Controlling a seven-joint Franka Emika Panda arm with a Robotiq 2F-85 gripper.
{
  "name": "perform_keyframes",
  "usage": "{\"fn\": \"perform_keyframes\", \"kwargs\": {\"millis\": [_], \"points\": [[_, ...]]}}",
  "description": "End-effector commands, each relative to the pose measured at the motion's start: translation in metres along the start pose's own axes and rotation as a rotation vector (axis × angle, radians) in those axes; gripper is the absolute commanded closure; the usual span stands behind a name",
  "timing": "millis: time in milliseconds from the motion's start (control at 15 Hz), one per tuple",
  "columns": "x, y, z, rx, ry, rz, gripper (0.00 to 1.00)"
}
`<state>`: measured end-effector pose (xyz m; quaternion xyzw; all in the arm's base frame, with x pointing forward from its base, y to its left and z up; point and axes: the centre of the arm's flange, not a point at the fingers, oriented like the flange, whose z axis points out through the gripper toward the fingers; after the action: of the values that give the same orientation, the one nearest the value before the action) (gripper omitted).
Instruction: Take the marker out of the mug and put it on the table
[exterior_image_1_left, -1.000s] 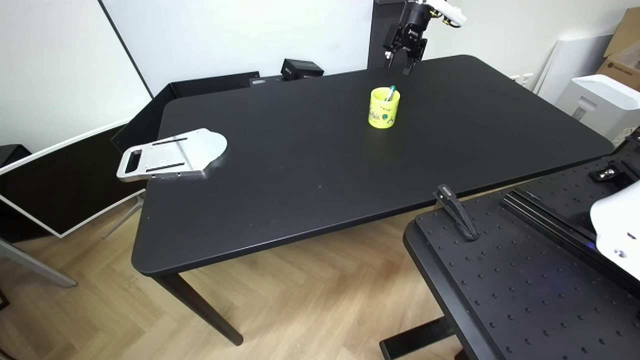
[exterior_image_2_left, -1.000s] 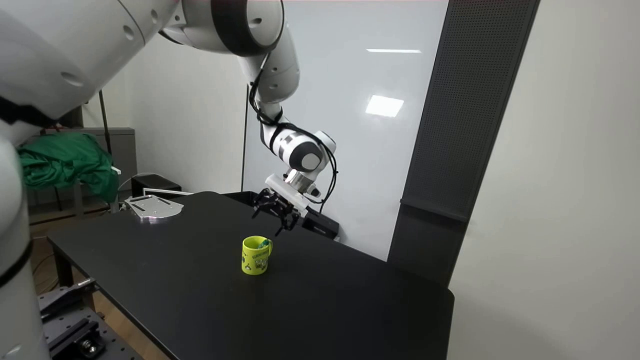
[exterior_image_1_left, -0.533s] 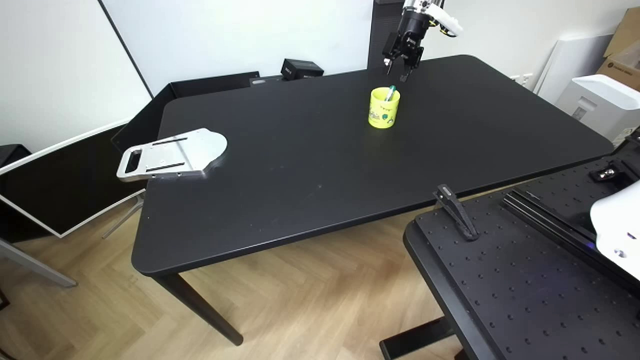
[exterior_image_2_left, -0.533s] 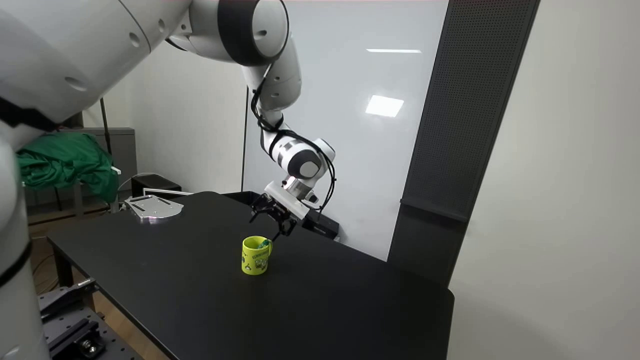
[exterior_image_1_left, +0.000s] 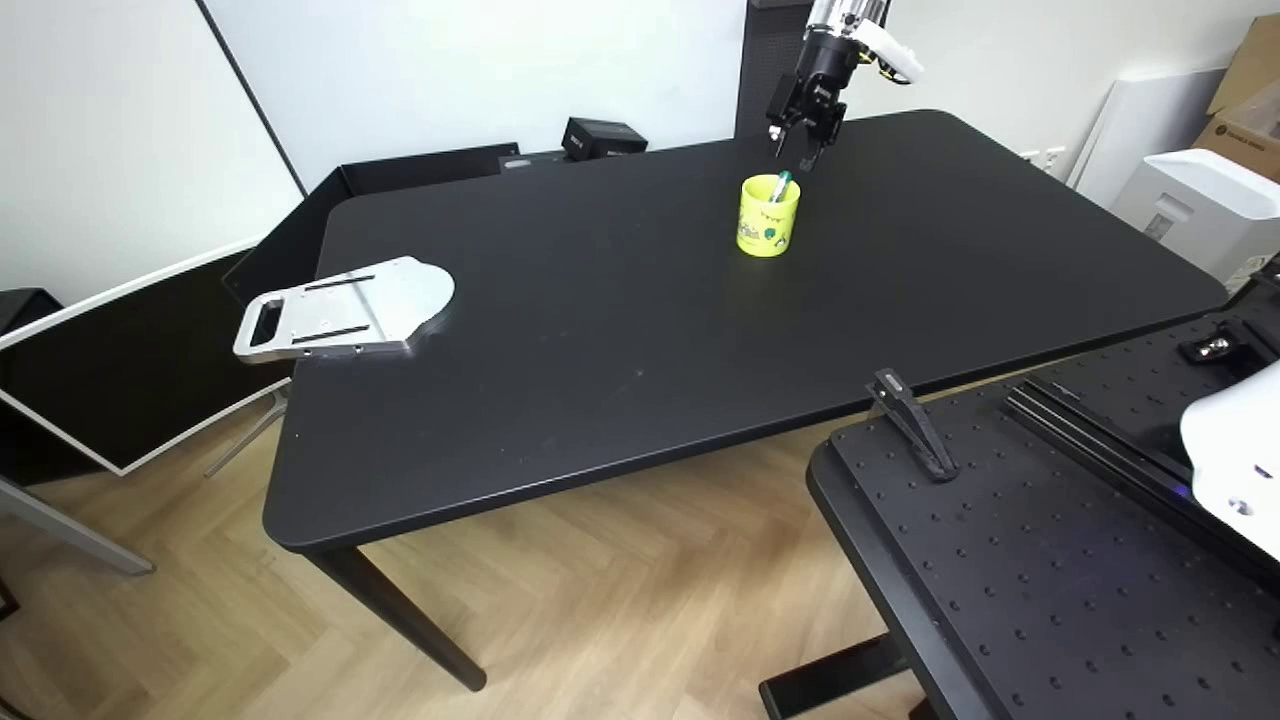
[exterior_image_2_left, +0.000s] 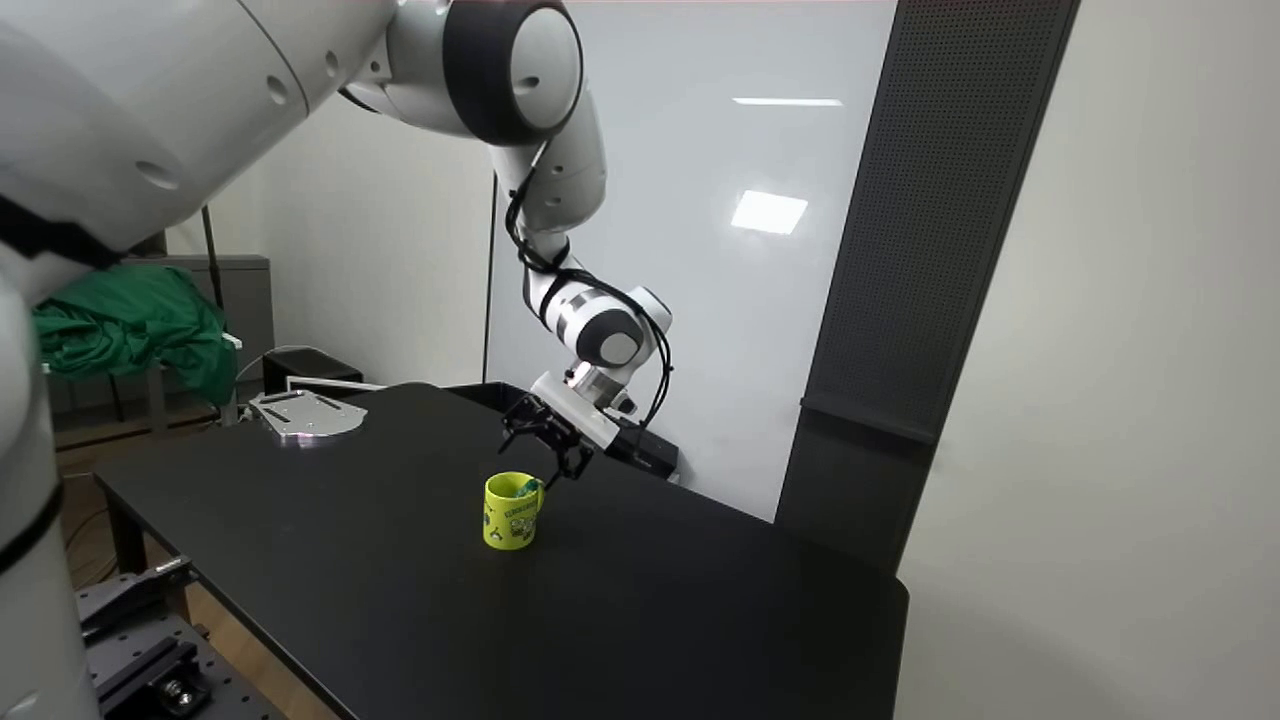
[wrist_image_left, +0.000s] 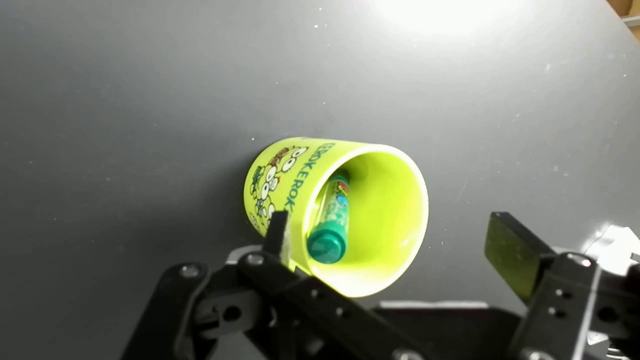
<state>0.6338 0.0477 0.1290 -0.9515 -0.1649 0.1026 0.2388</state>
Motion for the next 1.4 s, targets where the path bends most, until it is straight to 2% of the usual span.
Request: {"fn": "perform_keyframes", "kwargs": {"millis": [0,200,267,400,1000,1067,1133,1333], "points": [[0.011,0.007,0.000,0.008,0.035,-0.003,0.00],[0.013,0.009,0.003,0.001,0.049,-0.006,0.00],[0.014,0.010,0.005,-0.002,0.053,-0.004,0.25],[0.015,0.010,0.009,-0.005,0.054,-0.006,0.33],[0.019,0.004,0.004,-0.042,0.069,-0.019,0.95],[0.020,0.003,0.000,-0.050,0.072,-0.018,0.99],[0.022,0.002,-0.002,-0.055,0.075,-0.017,0.94],[0.025,0.002,-0.015,-0.060,0.084,0.001,0.94]]}}
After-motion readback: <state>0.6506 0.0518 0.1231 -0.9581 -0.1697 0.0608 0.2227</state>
